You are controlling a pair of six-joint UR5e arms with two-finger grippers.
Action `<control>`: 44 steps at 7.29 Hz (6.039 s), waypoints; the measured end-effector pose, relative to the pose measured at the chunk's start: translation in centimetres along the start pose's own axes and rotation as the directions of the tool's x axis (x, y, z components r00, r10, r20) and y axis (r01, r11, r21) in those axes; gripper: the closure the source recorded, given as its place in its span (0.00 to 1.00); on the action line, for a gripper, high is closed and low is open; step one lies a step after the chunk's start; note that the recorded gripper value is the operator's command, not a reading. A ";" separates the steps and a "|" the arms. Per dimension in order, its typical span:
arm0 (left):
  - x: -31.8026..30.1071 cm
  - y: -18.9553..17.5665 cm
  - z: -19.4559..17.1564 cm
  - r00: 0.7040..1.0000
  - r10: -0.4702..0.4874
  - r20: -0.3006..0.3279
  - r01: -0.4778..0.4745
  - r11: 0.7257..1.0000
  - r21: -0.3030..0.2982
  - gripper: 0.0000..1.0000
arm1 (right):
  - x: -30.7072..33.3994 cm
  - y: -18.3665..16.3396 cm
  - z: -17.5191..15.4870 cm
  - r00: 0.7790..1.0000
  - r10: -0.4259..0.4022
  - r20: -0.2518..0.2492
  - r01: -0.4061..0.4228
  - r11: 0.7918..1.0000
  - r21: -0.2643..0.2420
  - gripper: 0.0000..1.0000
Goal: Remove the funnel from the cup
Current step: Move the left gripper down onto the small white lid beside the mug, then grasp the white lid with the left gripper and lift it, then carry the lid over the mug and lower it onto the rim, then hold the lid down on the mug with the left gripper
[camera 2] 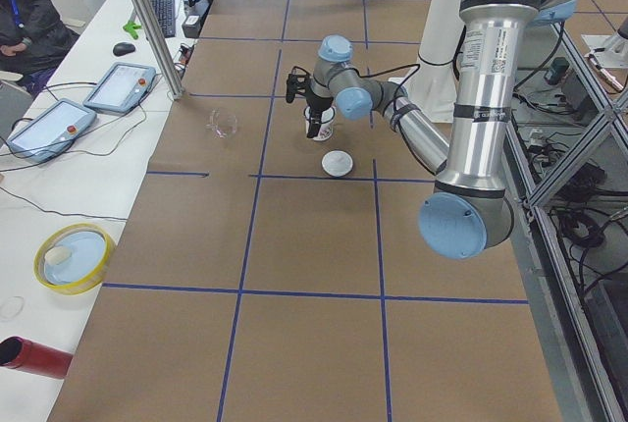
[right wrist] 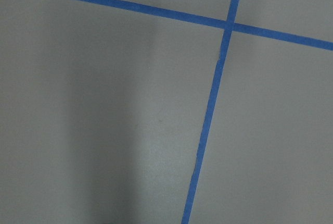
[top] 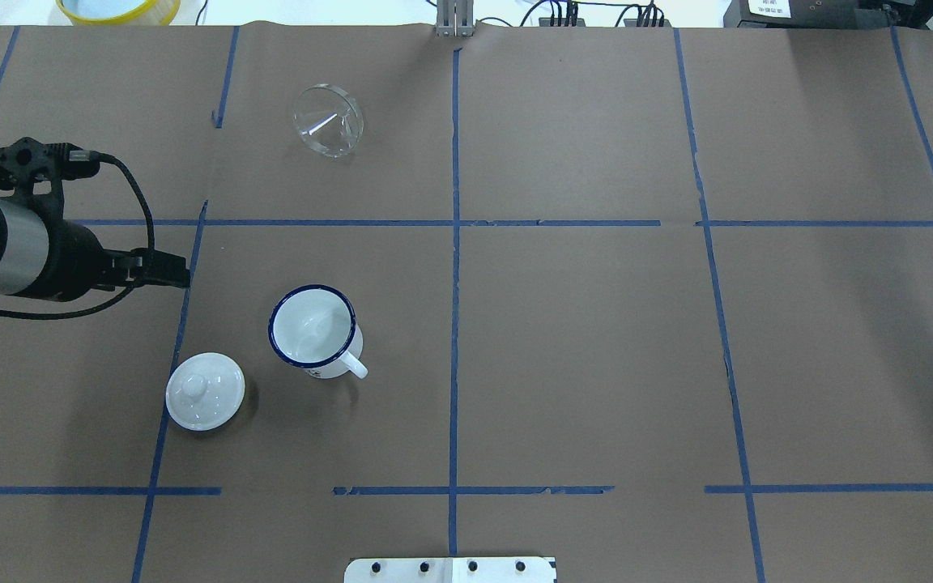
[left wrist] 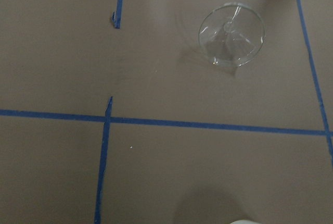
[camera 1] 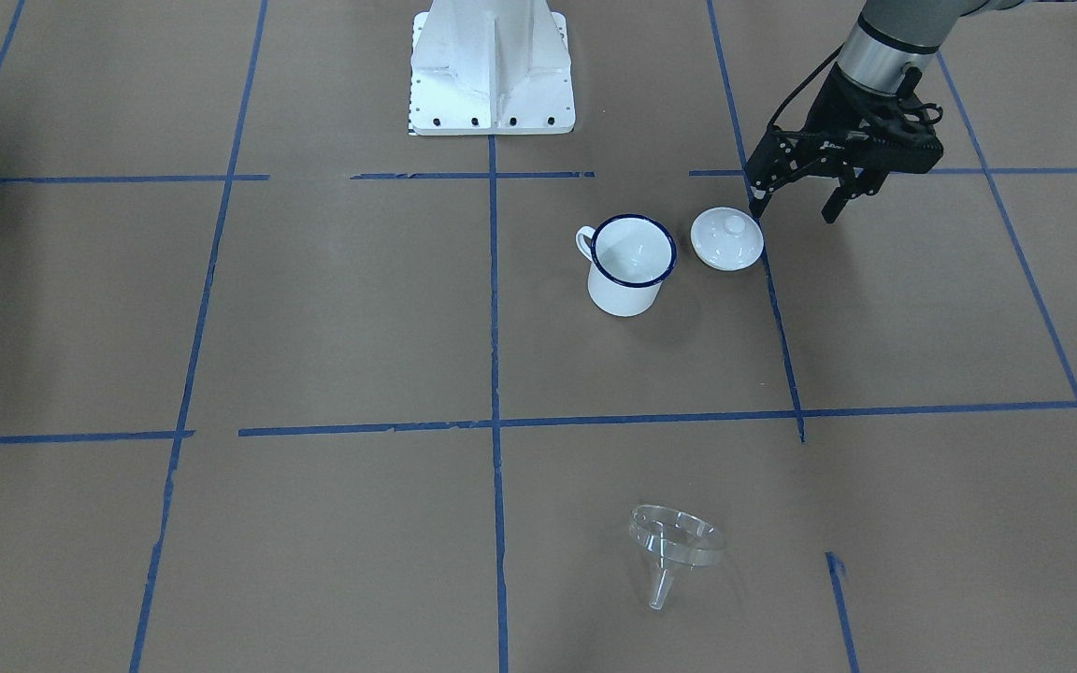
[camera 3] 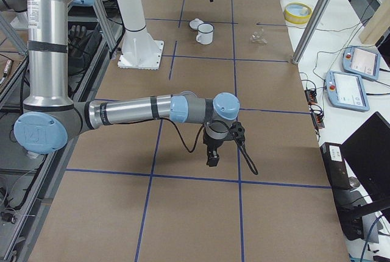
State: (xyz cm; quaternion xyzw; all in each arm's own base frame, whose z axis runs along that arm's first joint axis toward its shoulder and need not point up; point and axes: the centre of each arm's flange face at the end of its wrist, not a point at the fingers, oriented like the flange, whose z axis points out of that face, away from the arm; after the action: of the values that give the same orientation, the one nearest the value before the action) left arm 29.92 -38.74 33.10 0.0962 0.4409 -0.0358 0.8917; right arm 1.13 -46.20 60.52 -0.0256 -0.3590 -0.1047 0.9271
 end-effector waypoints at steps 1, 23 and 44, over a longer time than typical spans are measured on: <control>0.0 1.7 2.8 1.000 0.013 0.026 -0.011 0.998 -0.056 0.00 | 0.0 0.0 0.0 1.000 0.000 0.000 0.000 1.000 0.000 0.00; 0.8 5.8 10.1 0.996 0.070 0.060 -0.059 0.984 -0.169 1.00 | 0.0 0.0 0.0 1.000 0.000 0.000 0.000 1.000 0.000 0.00; 16.7 -2.0 3.6 0.996 -0.049 0.073 0.061 0.983 -0.174 1.00 | 0.0 0.0 0.0 1.000 -0.001 0.000 0.001 1.000 0.001 0.00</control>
State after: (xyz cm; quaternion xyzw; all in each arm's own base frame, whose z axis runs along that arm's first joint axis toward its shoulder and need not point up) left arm 42.60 -41.05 21.75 0.0034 0.4139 -0.0244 0.9100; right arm 1.13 -46.21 60.50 -0.0252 -0.3590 -0.1048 0.9271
